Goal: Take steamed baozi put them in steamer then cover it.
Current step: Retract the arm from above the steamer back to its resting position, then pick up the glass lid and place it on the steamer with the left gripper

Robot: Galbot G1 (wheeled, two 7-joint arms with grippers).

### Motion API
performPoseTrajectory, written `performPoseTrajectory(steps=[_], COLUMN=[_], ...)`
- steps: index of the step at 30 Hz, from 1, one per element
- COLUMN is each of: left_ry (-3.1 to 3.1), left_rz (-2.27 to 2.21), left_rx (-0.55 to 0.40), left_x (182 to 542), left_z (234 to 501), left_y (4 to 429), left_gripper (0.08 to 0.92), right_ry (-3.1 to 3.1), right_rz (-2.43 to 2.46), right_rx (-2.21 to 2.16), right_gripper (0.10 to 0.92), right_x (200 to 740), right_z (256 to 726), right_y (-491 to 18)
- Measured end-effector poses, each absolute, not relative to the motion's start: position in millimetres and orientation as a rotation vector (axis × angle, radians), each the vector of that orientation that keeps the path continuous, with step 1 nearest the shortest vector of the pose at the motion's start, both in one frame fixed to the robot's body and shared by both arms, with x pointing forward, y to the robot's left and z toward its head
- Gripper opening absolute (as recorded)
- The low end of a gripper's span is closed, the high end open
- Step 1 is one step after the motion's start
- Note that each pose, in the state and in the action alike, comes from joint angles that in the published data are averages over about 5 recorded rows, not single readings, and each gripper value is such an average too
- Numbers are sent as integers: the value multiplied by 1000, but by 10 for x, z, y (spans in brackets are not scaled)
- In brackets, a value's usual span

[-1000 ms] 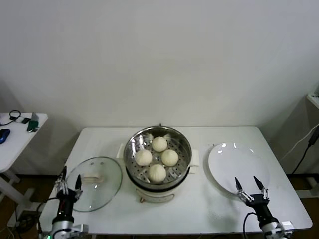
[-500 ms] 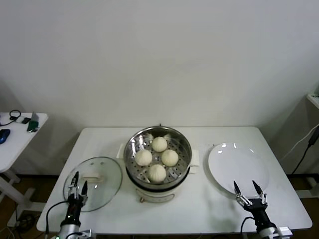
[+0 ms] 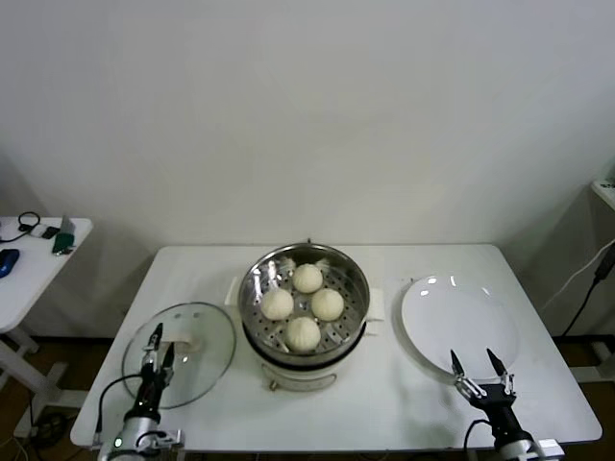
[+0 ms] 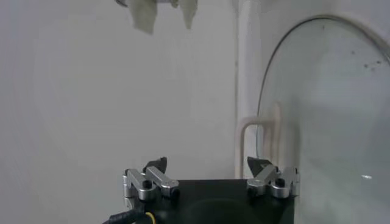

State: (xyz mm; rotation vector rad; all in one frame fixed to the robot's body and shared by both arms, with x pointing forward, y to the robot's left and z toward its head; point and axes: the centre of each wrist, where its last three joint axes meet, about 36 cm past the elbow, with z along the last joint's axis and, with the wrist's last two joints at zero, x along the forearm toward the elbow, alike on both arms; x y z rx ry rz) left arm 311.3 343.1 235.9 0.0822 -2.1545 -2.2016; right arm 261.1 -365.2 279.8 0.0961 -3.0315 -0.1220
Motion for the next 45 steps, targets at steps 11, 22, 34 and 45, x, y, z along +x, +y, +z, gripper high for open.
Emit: performPoseTrajectory(steps=[11,22,34,45], left_ry=[-2121,-2102,-2125,-2156], left_rz=[-2225,-2223,-2213,-2189], left_rx=[62,38,112,249], left_x=[3277,3261,3301,3409], left_z=[2300,2224,2396,3272], left_y=[3517,3522,3582,3731], left_gripper=[662,351,134,134], right_ry=[-3032,-3034,-3052,-3061], right_rz=[-129,-136,-120,-65], right_rx=[105,106,104,64], right_gripper=[823,823,823,823], right_x=[2592,2595,2617,2645], right_z=[2768,2740,2780,2850], right_y=[-3625,-3589,-3587,-3617])
